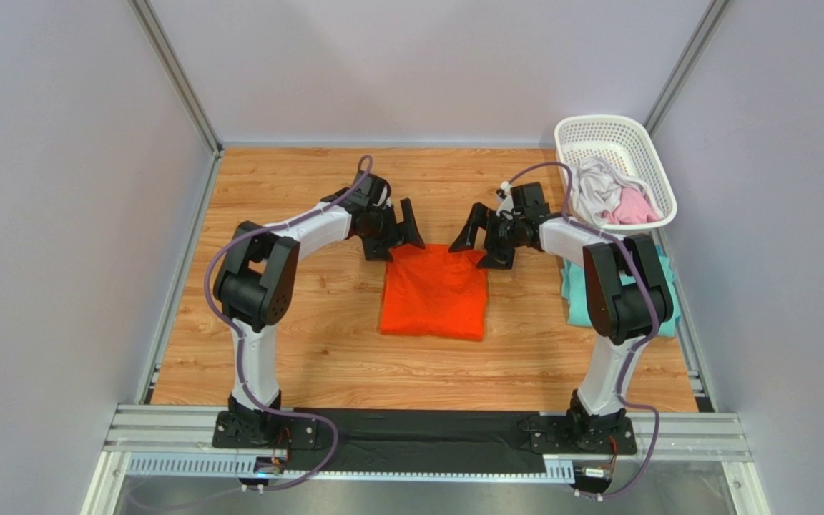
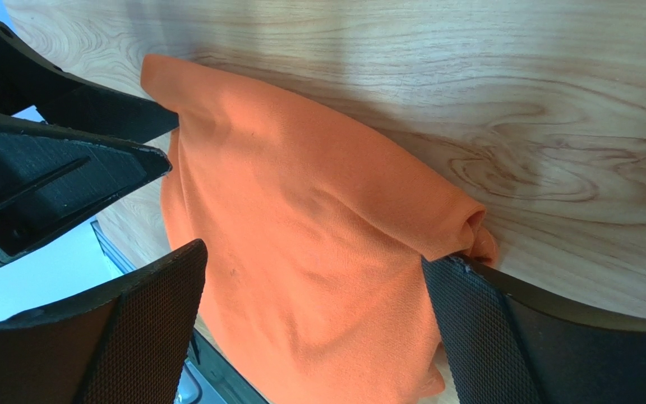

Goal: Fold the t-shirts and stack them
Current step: Fold the tshirt

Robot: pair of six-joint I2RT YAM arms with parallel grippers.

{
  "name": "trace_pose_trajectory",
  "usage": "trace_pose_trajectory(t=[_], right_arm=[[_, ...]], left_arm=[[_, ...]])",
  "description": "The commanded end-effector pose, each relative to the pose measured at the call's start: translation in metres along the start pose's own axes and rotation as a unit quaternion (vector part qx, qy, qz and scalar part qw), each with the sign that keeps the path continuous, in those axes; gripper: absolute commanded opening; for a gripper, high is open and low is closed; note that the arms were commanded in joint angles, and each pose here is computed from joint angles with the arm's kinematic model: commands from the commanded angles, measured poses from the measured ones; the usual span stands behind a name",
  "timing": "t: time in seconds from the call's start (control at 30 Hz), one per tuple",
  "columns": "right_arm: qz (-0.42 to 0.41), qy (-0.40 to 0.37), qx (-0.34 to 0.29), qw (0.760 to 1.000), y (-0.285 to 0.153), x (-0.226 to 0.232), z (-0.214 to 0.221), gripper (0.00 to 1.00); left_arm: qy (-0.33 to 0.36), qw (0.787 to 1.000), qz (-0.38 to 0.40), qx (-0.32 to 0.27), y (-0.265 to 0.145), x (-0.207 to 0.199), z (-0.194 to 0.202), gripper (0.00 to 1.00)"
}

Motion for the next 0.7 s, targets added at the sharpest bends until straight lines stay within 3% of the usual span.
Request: trace_pose_trajectory(t=[0.0, 0.17, 0.3, 0.33, 0.53, 0.67], right_arm=[[0.049, -0.020, 0.001, 0.999, 0.003, -0.020, -0.001, 1.00], [0.071, -0.078, -0.039, 0.994, -0.043, 0.010, -0.023, 1.00], [0.130, -0.117, -0.068, 0.982, -0.103, 0.032, -0.034, 1.00], [0.157, -0.134, -0.104, 0.973, -0.130, 0.040, -0.040, 1.00], [0.200, -0.155, -0.211, 0.944, -0.206, 0.061, 0.000, 1.00], [0.203, -0.117, -0.281, 0.931, -0.215, 0.044, 0.028, 1.00]], left_arm=[[0.007, 1.000, 0.001, 0.002, -0.005, 0.004, 0.003, 1.00], [0.028, 0.998, 0.027, -0.049, -0.054, -0.018, -0.002, 1.00], [0.031, 0.991, -0.043, -0.121, -0.108, 0.001, -0.007, 1.00], [0.034, 0.987, -0.048, -0.149, -0.130, 0.003, -0.007, 1.00], [0.009, 0.970, -0.047, -0.239, -0.216, 0.038, 0.025, 1.00], [-0.013, 0.957, -0.038, -0.287, -0.250, 0.074, 0.052, 1.00]])
Point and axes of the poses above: each gripper's point midway between its finger pads, its own y axis out along the fingers, its own x axis along the line the jaws close on, z = x × y, the point moved 2 cm from there along -y, back along the fingers, and after that the axes turned 14 degrees about -y, right-handed, at the moved point
